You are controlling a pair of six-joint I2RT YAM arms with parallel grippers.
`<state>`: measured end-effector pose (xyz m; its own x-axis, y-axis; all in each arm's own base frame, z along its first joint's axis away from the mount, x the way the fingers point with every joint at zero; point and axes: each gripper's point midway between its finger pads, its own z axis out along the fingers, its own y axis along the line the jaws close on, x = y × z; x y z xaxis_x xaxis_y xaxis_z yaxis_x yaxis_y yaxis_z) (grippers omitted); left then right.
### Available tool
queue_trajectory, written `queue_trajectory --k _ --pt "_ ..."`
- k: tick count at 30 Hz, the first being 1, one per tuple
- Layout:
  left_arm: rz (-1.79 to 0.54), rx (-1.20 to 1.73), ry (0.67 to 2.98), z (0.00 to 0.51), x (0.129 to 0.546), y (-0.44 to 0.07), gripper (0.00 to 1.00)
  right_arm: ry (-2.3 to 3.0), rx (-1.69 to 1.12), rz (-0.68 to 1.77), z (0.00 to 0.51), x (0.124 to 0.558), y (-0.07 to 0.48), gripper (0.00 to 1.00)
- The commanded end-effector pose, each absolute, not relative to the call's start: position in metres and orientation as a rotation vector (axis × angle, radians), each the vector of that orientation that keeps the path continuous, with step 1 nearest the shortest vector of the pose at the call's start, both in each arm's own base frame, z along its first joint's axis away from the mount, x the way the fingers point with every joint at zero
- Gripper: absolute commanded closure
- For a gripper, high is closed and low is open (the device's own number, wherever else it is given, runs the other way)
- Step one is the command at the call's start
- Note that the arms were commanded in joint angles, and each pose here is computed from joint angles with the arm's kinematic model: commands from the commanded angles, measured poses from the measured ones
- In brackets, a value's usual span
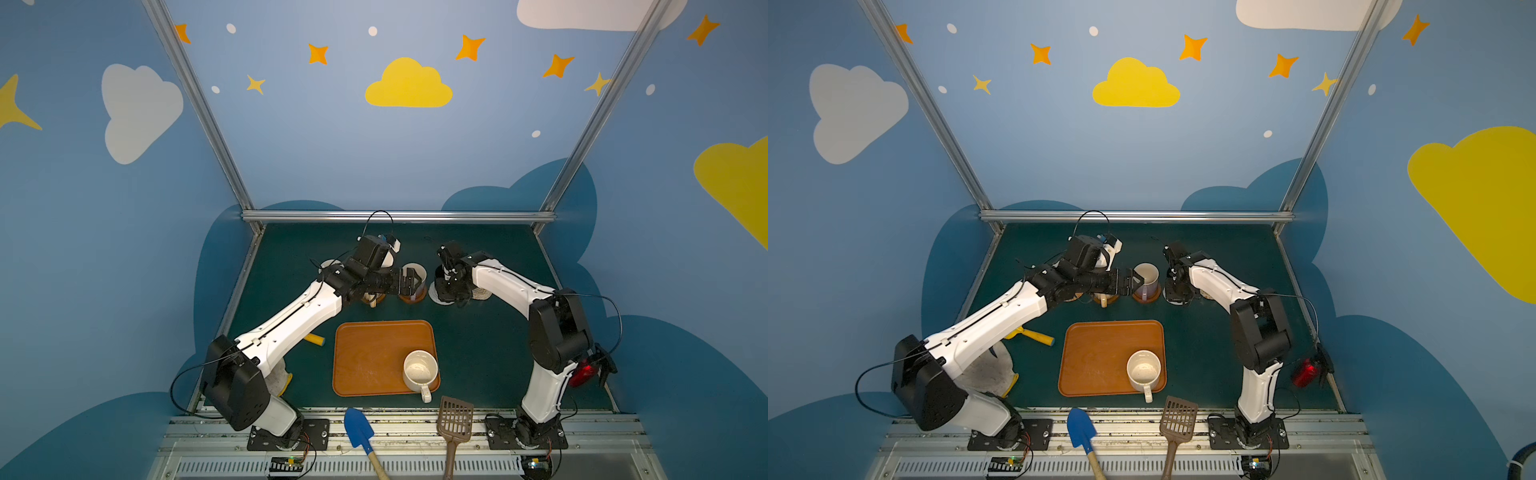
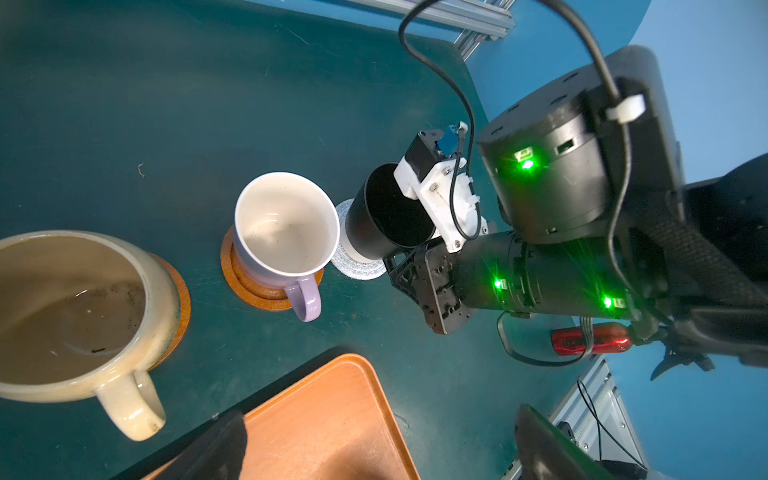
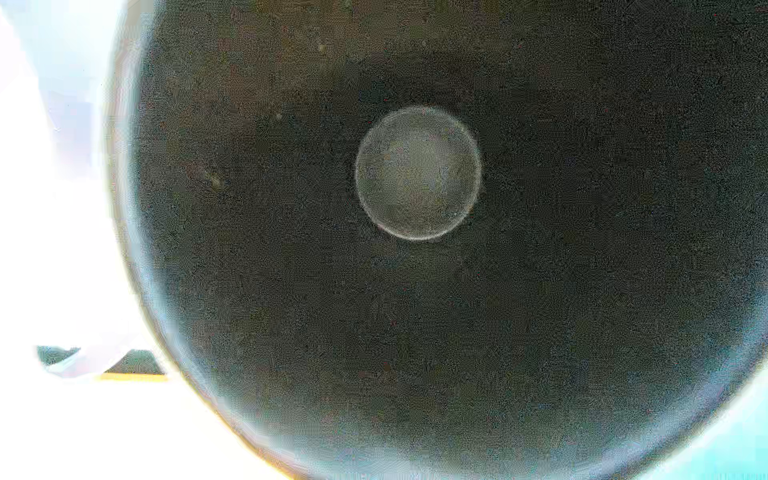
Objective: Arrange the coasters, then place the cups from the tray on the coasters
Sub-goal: 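Lower the black mug onto the grey coaster and open the right gripper, then move the right gripper to the white speckled mug on the tray and grasp it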
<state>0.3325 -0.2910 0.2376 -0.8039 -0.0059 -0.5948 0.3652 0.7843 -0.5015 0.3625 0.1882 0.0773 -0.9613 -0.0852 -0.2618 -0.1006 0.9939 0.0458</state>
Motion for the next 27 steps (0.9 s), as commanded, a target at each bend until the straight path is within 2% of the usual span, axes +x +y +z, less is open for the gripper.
queue_trajectory --k 1,4,7,8,18,19,20,24,27 --pt "-0.884 0.255 2.342 0.252 0.332 -0.291 0.00 2.859 -0.110 0.105 0.085 0.364 0.188 0.61" --pt "-0.880 0.253 2.337 0.255 0.333 -0.288 0.00 2.852 -0.112 0.124 0.092 0.364 0.191 0.47" --pt "-0.859 0.250 2.338 0.257 0.333 -0.283 0.00 2.847 -0.103 0.140 0.100 0.360 0.191 0.25" --pt "-0.854 0.246 2.338 0.257 0.333 -0.281 0.00 2.846 -0.100 0.158 0.102 0.358 0.191 0.13" --pt "-0.825 0.222 2.358 0.252 0.331 -0.259 0.00 2.737 -0.148 0.169 0.151 0.329 0.176 0.11" --pt "-0.847 0.238 2.355 0.252 0.328 -0.260 0.00 2.715 -0.169 0.209 0.157 0.324 0.178 0.09" --pt "-0.895 0.277 2.345 0.254 0.323 -0.263 0.00 2.689 -0.156 0.259 0.162 0.321 0.178 0.03" --pt "-1.025 0.421 2.303 0.261 0.304 -0.273 0.00 2.759 -0.200 0.540 0.165 0.292 0.188 0.03" --pt "-1.064 0.486 2.321 0.258 0.290 -0.273 0.00 2.770 -0.245 0.431 0.167 0.270 0.177 0.03"
